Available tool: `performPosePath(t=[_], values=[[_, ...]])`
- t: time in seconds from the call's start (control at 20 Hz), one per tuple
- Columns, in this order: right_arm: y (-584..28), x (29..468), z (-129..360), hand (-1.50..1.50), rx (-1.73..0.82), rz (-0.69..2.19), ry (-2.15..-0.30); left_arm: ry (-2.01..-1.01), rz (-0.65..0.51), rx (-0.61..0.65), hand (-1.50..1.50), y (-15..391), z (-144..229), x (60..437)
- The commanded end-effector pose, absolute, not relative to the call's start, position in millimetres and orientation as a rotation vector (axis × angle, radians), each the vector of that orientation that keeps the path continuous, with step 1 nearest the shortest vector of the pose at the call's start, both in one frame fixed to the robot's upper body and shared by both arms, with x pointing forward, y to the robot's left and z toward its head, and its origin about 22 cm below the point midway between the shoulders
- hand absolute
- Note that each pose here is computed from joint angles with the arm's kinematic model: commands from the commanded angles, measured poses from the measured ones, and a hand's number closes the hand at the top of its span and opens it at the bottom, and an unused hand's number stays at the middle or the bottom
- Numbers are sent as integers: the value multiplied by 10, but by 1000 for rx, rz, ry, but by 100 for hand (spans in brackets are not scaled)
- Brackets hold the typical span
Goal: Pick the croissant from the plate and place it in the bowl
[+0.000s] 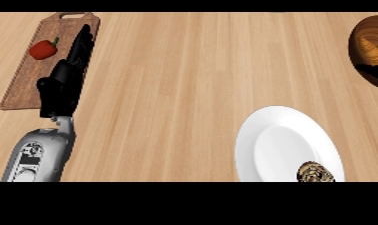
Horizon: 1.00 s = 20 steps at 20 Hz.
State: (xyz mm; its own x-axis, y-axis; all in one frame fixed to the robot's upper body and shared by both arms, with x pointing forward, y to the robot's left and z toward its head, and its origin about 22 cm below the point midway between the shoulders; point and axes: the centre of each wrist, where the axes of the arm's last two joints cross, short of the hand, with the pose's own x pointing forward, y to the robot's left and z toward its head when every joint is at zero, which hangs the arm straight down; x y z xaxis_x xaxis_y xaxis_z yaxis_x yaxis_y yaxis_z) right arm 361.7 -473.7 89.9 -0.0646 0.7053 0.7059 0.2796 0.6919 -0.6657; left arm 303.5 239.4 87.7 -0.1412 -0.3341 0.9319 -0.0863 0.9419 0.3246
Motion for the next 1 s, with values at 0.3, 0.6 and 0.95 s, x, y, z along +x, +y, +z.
performPosePath(t=[0.3,0.6,0.95], values=[[-4931,3543,1019,-150,-657,212,-1774,-1702,-223,334,0,2495,952,3006],[-5376,3203,1232,-150,-549,136,-1792,-1698,-206,338,0,2484,885,3025],[-5752,2724,1197,-150,-389,105,-1844,-1693,-195,346,0,2509,812,2914]])
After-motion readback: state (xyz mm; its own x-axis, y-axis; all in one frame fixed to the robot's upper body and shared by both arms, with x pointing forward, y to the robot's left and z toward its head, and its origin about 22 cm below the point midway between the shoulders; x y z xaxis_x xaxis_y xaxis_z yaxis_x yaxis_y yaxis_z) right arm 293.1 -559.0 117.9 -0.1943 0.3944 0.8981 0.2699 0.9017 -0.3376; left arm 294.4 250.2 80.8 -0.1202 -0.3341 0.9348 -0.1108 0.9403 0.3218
